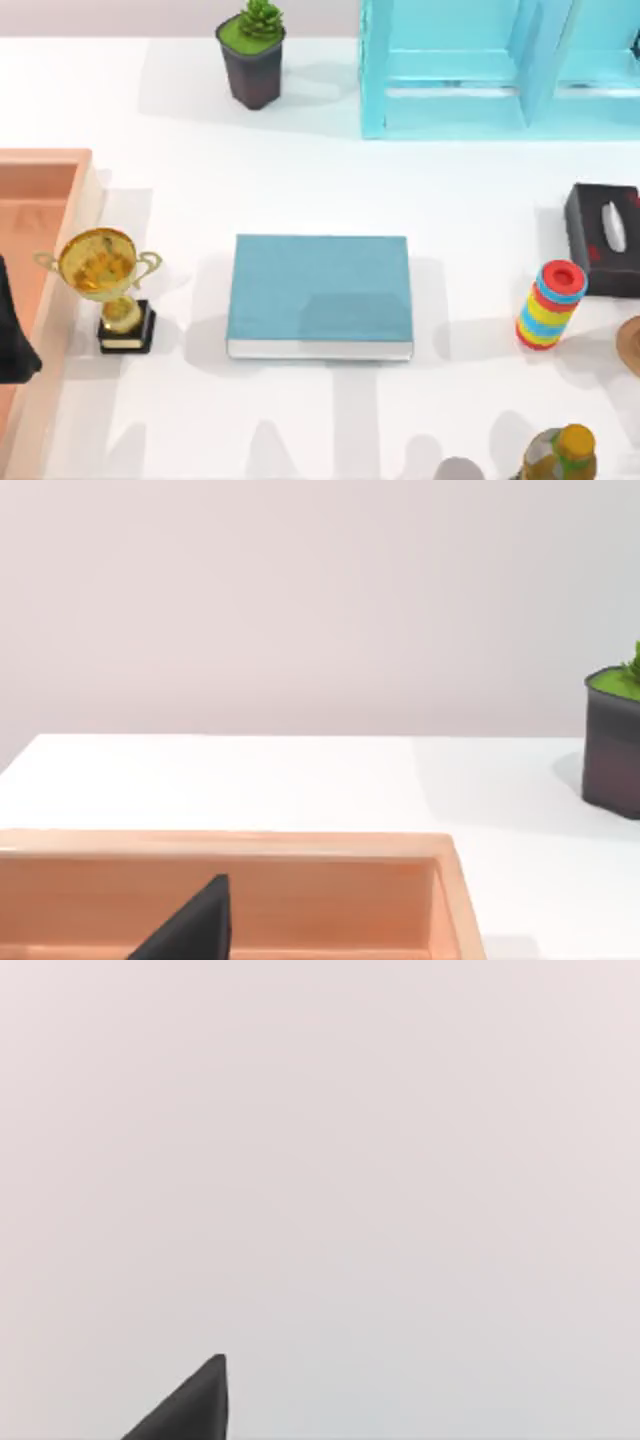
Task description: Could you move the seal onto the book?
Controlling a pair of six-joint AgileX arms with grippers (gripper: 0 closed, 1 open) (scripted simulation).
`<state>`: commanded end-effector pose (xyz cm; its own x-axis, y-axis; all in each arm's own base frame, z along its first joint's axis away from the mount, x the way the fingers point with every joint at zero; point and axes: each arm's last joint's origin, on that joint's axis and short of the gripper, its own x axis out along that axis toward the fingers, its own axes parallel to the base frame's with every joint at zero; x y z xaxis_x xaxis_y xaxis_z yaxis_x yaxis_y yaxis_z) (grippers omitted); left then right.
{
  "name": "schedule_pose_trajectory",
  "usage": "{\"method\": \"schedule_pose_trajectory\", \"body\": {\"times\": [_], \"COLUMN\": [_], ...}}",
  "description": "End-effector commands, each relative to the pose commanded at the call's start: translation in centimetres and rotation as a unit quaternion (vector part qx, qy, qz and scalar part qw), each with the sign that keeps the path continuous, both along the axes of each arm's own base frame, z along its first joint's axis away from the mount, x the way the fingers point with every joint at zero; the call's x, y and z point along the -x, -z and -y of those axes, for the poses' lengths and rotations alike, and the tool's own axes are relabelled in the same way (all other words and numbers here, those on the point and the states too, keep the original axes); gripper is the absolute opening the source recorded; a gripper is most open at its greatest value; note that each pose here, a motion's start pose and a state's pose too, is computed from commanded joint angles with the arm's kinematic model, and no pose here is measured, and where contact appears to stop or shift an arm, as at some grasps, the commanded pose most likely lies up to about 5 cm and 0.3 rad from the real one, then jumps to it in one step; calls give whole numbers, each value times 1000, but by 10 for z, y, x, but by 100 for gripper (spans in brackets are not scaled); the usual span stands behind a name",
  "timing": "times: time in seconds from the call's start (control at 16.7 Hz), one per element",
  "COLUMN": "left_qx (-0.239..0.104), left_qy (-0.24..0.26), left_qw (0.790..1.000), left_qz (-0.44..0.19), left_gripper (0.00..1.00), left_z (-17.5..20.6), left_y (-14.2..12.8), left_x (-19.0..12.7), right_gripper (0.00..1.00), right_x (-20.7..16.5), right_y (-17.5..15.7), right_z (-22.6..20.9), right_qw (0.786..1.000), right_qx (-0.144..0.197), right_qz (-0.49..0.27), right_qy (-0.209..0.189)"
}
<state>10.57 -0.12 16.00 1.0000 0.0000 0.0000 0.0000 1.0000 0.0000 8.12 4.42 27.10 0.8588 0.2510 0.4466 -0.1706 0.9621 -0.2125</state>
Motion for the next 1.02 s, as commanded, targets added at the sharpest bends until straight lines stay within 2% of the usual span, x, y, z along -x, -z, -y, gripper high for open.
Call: {"method": "schedule_pose_trajectory", "body": {"times": [0.18,0.36,0.6,1.02], "left_qx": [0,0,0,0], "left_qy": [0,0,0,0], "left_qw": [1000,1000,1000,1000], "left_qz": [0,0,0,0], "left_gripper": [100,100,100,100], "left_z": [0,0,0,0], "left_y": [0,0,0,0], "left_x": [0,0,0,0], "right_gripper": [100,100,100,100], "right_x": [-1,-11,-24,-24], "right_y": [19,52,104,111], "right_z": [23,35,44,45], "right_qw": [996,987,964,960], "right_qx": [-33,-55,-77,-83], "right_qz": [-27,-106,-228,-242], "right_qy": [75,106,111,110]}}
